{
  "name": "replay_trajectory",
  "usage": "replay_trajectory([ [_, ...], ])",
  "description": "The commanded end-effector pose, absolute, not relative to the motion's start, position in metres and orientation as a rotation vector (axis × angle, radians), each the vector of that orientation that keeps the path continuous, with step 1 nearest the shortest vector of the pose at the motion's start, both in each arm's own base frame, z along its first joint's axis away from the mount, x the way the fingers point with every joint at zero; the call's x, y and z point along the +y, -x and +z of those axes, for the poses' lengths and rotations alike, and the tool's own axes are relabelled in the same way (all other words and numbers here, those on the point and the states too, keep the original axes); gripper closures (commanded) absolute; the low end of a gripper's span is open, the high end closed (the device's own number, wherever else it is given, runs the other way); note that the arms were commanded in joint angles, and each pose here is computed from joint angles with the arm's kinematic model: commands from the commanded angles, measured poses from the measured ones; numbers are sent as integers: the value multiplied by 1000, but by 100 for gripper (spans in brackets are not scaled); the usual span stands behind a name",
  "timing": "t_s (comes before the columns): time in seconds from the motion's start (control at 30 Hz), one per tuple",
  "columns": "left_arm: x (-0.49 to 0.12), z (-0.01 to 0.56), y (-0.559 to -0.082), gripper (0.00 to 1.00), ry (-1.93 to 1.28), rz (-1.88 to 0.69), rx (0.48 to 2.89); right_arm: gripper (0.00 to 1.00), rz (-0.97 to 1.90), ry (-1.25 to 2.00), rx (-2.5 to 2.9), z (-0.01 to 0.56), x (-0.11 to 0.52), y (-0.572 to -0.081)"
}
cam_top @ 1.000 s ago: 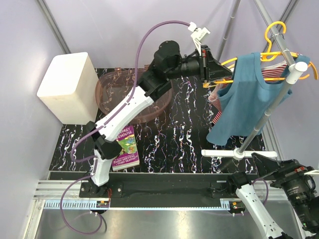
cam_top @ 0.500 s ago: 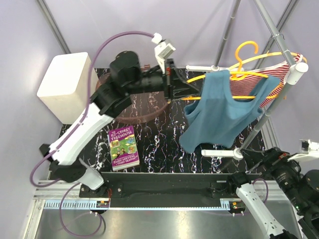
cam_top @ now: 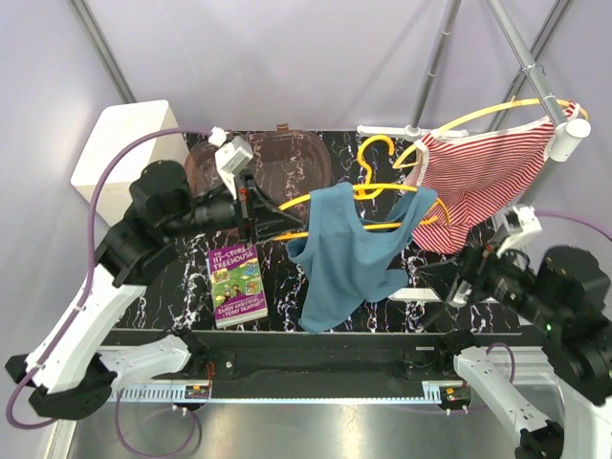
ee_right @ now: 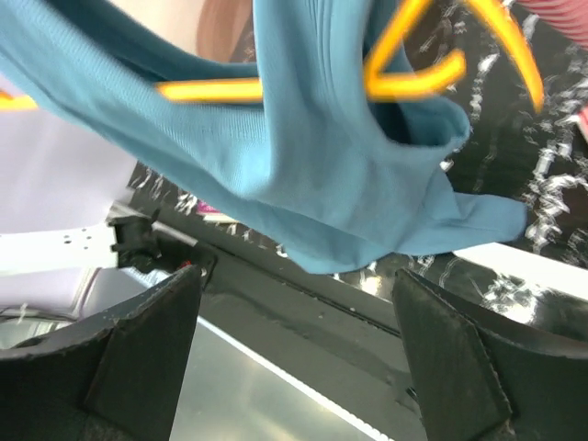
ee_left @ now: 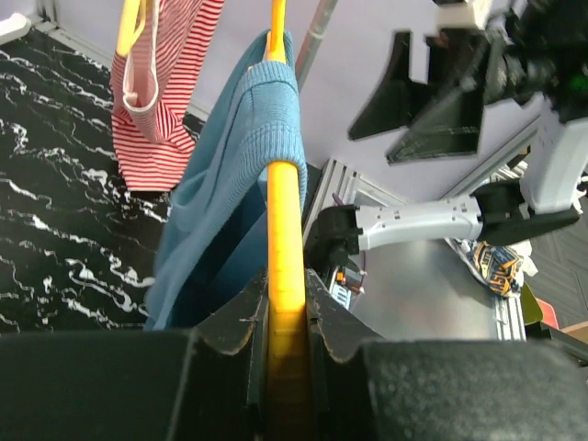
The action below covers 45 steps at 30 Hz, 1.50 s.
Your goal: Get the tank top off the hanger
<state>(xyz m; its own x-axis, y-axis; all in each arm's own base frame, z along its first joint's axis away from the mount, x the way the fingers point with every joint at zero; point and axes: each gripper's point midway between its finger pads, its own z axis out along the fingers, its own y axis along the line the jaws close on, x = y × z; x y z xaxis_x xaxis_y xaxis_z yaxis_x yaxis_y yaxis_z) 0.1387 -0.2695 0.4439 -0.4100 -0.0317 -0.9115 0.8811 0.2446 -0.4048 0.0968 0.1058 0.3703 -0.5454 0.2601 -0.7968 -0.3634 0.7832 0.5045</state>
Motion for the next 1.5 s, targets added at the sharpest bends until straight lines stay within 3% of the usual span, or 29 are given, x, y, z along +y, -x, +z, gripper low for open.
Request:
replay_trajectory([
  [0.0,-257,448,-132,100,-769,-1280,1583,9,914,207,1964,388,134,-121],
  [0.47,-263,409,-147,100,-709,-1267,1726,12,969,169,1928,438,158,-180],
  [1.0,-276,410,-150,100,-733,-1318,1743,16,807,117,2030,418,212,-220],
  [1.13,-276,414,-145,100,-747,-1342,1728,30,733,84,2008,421,216,-234],
  [1.17,-276,415,-145,100,-746,-1343,1724,41,715,71,2005,421,215,-237],
  [1.2,-276,416,-143,100,-754,-1348,1717,46,703,58,2002,420,213,-240],
  [1.27,-274,417,-142,100,-754,-1349,1713,51,689,31,1975,423,210,-244],
  [1.47,-275,425,-136,100,-771,-1380,1675,52,755,64,1977,419,229,-248],
])
